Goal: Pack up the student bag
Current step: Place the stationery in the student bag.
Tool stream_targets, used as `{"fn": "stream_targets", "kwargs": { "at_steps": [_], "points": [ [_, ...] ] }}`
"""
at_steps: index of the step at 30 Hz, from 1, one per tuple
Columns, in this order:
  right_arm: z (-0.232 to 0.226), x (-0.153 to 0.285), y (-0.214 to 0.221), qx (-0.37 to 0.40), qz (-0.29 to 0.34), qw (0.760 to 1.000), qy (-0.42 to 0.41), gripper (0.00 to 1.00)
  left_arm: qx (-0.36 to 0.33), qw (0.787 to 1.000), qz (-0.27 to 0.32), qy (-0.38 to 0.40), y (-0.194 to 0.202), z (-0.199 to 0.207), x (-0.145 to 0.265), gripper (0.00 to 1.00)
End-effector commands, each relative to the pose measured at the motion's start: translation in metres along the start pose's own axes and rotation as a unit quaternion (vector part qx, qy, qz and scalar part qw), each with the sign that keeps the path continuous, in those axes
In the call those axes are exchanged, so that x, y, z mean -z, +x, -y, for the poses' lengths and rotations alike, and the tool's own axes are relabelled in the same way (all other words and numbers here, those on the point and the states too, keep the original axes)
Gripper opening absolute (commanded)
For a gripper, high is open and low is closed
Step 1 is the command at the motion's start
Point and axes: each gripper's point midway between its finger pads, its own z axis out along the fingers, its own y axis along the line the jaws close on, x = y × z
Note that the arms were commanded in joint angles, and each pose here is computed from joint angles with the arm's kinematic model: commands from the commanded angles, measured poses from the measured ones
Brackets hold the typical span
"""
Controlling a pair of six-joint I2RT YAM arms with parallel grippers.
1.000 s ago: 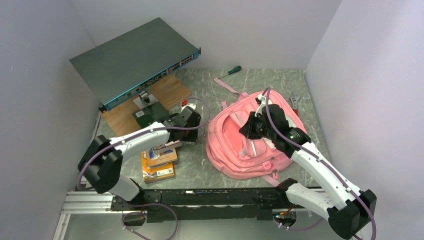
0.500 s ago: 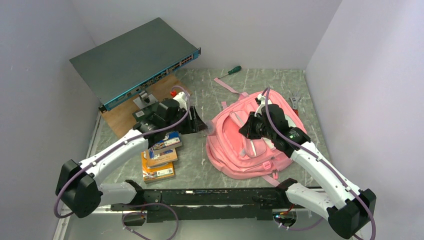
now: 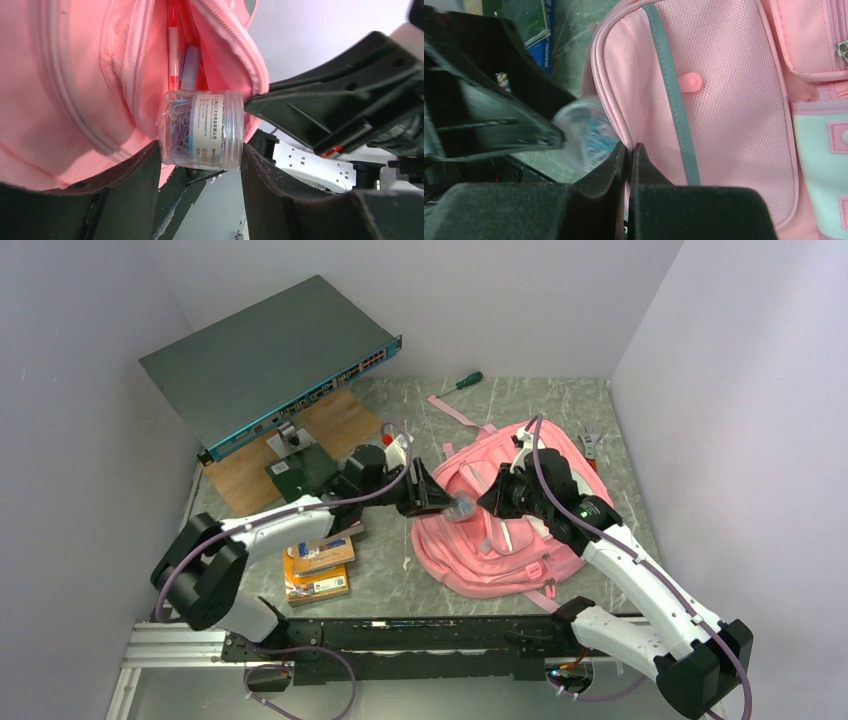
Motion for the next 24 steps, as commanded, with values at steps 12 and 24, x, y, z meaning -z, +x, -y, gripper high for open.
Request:
{"fn": "stream_targets", "kwargs": {
  "at_steps": [12, 24],
  "points": [
    [-0.02, 0.014, -0.024, -0.009, 0.05, 0.998, -0.041, 0.0, -0.007, 0.999, 0.025, -0.028, -0.01, 0.0, -0.066, 0.42],
    [-0.019, 0.013, -0.022, -0.012, 0.049, 0.998, -0.039, 0.0, -0.016, 0.999, 0.003, -0.045, -0.003, -0.015, -0.076, 0.72]
  ]
}}
